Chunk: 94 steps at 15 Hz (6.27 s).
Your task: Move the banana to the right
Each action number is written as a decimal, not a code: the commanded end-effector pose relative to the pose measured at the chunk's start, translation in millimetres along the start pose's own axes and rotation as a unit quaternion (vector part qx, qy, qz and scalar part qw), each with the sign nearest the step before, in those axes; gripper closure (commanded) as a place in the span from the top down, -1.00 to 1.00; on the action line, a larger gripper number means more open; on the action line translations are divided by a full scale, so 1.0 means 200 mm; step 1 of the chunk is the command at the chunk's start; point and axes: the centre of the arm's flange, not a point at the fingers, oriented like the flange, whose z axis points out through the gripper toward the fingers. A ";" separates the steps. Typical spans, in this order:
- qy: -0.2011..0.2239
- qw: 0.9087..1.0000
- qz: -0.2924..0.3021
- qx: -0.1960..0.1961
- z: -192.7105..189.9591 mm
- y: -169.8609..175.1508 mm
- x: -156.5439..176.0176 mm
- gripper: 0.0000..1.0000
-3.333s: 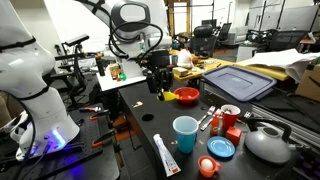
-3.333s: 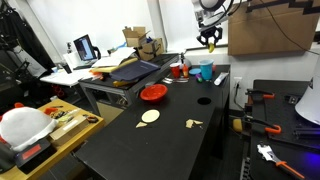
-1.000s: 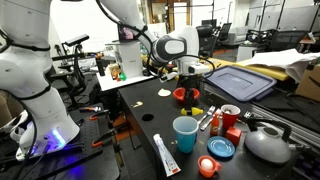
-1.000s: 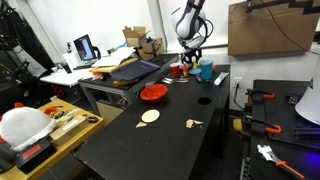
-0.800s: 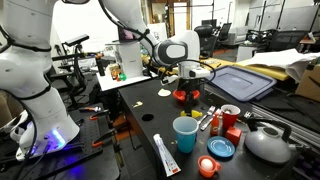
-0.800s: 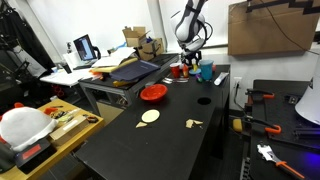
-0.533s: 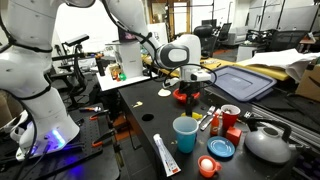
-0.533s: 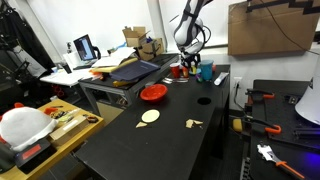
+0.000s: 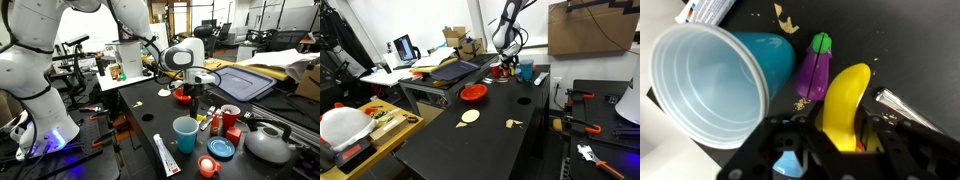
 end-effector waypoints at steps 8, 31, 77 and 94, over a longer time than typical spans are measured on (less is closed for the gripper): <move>0.010 1.000 -0.020 0.009 -0.09 -0.04 0.01 1.00; -0.045 0.984 -0.150 0.083 -0.02 -0.22 -0.19 1.00; -0.038 0.995 -0.027 0.084 0.11 -0.33 0.01 1.00; -0.073 0.980 -0.105 0.152 -0.27 -0.32 -0.26 1.00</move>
